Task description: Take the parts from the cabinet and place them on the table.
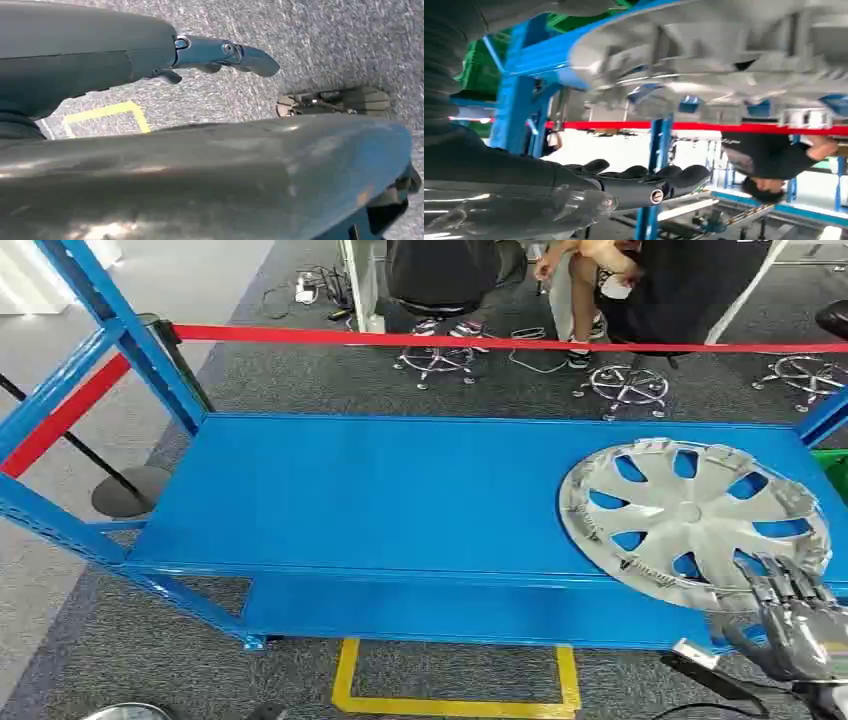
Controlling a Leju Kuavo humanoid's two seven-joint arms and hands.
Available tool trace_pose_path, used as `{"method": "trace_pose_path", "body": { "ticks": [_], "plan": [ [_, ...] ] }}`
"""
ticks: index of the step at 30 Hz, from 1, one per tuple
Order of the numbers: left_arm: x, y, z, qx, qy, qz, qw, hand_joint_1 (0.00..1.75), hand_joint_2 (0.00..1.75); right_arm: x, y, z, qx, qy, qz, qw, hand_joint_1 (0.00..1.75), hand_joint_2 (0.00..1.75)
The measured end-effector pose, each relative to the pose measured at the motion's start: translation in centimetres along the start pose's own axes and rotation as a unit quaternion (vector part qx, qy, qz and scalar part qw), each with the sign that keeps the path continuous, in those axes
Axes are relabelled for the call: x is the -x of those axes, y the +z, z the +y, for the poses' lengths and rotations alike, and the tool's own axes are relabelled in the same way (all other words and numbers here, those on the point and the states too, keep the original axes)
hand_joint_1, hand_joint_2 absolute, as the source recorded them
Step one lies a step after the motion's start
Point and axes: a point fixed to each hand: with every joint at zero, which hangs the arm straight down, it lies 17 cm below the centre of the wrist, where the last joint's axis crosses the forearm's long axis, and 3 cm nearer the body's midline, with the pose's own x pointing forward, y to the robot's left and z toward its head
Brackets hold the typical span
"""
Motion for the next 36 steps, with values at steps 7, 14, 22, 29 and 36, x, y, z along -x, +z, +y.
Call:
{"method": "trace_pose_path", "body": {
  "ticks": [7,14,22,29,36],
  "plan": [
    [0.4,0.0,-0.4,0.003,-0.004,0.012,1.000,0.00,0.00,-0.6,-3.5,1.4,-0.016,0.007,-0.021,1.000,0.00,1.75],
    [0.5,0.0,-0.6,0.003,-0.017,0.015,1.000,0.00,0.00,-1.5,-6.1,3.1,-0.039,0.032,-0.049,0.998,0.00,1.75],
    [0.2,0.0,-0.5,0.002,-0.021,0.008,1.000,0.00,0.00,-1.8,-8.4,5.2,-0.069,0.052,-0.062,0.994,0.00,1.75],
    [0.5,0.0,-0.3,0.001,-0.017,0.014,1.000,0.00,0.00,-1.7,-9.0,6.6,-0.091,0.059,-0.063,0.992,0.00,1.75],
    [0.5,0.0,-0.1,-0.002,-0.015,0.015,1.000,0.00,0.00,-1.1,-9.3,7.2,-0.099,0.062,-0.049,0.992,0.24,1.75]
  ]
}}
